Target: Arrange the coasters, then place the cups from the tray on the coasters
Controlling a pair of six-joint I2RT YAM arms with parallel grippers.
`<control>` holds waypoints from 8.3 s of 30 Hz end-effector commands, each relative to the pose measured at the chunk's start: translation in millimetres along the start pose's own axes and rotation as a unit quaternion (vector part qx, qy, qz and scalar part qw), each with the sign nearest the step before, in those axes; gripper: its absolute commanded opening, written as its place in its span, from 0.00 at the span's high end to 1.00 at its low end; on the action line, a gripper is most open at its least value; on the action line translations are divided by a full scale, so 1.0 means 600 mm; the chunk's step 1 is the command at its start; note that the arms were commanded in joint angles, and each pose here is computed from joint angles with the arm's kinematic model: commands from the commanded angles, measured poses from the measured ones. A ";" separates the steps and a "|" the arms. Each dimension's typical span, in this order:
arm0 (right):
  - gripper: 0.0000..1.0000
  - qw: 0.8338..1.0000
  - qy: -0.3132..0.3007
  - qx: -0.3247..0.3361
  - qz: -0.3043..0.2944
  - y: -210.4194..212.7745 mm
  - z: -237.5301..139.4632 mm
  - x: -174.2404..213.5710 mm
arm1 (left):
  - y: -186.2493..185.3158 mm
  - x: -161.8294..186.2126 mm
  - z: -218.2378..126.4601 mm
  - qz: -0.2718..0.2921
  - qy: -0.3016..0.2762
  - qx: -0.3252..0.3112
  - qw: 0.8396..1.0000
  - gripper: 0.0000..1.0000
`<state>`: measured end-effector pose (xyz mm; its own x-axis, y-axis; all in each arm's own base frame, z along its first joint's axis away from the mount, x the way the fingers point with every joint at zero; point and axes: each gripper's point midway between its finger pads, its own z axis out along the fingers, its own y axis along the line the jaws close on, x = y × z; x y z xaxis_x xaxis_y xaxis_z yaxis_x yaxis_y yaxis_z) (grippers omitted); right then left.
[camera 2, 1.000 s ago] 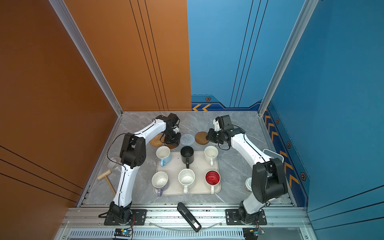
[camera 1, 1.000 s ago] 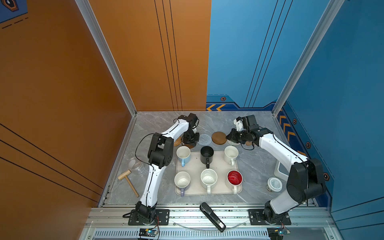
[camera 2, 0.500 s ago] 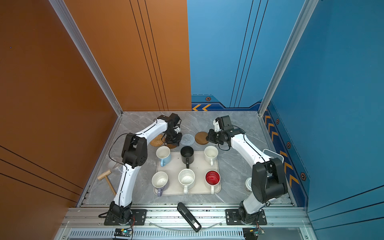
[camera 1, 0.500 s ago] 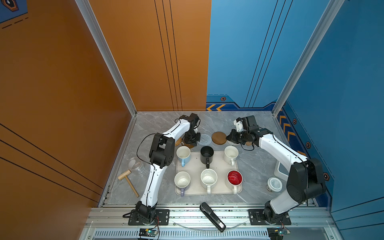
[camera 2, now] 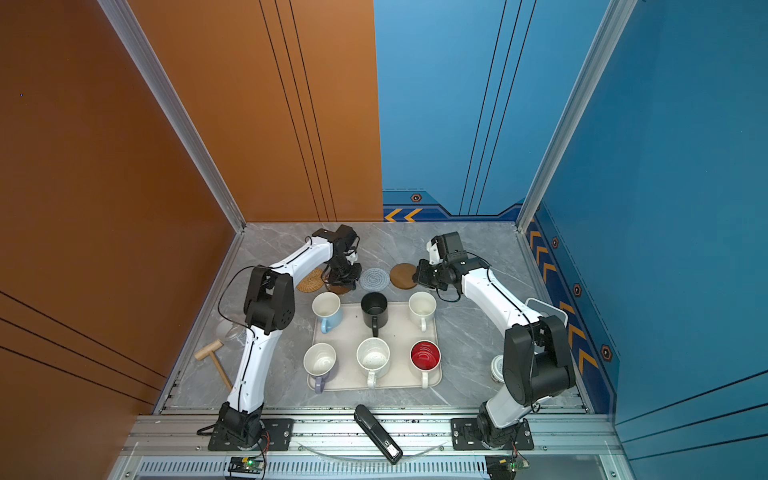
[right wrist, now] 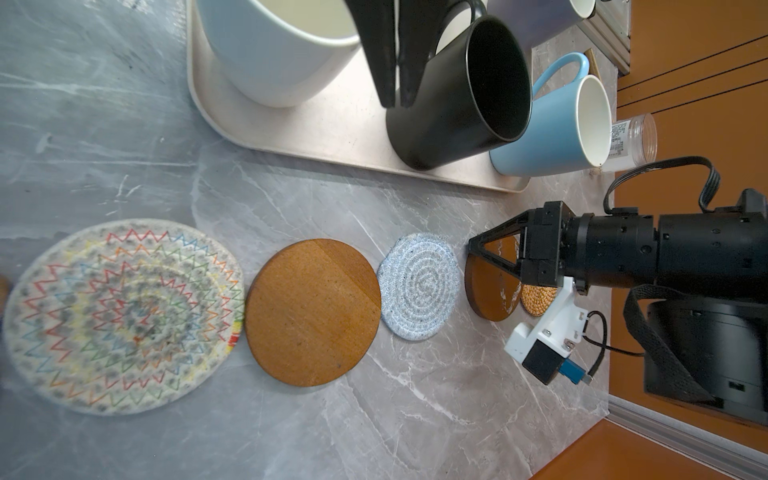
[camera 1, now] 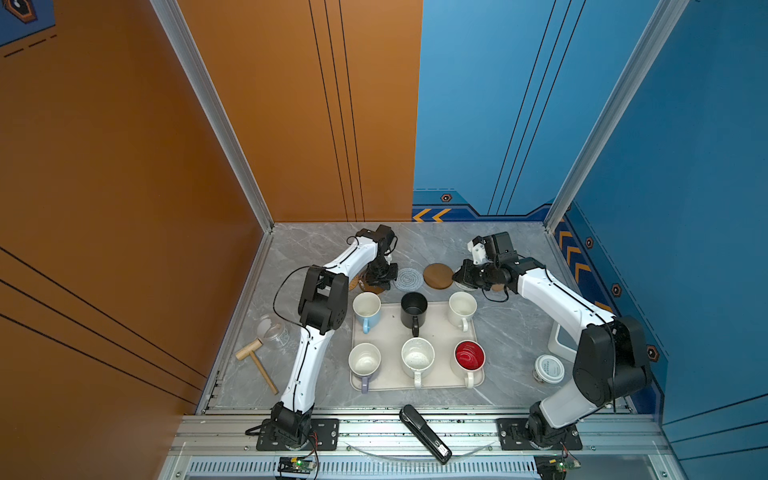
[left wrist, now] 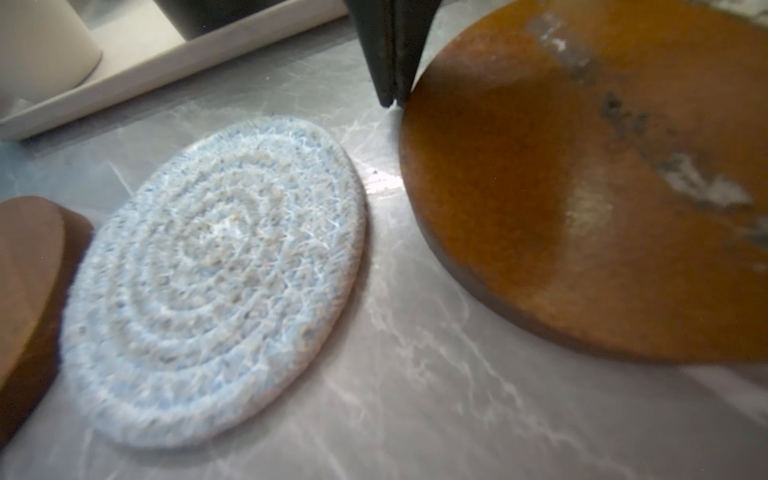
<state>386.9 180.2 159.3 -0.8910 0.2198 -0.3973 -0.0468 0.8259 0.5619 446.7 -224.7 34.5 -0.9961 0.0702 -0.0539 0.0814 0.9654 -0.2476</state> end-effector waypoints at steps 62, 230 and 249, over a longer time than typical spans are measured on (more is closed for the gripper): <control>0.97 0.999 -0.036 -0.027 -0.017 0.032 -0.027 -0.084 | -0.089 -0.101 -0.070 -0.020 -0.124 0.026 0.992 1.00; 0.58 0.936 -0.285 -0.206 -0.034 0.188 -0.169 -0.092 | 0.035 0.300 -0.281 0.027 -0.203 -0.113 0.972 0.46; 0.61 0.935 -0.289 -0.201 -0.038 0.185 -0.179 -0.073 | 0.046 0.311 -0.174 0.009 -0.136 -0.150 0.979 0.50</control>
<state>369.7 204.6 319.5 -0.4911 0.4992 -0.7138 -0.3695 0.6226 0.6897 261.9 -158.6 128.9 -0.9404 0.0723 -0.3322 0.0615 0.9972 0.0430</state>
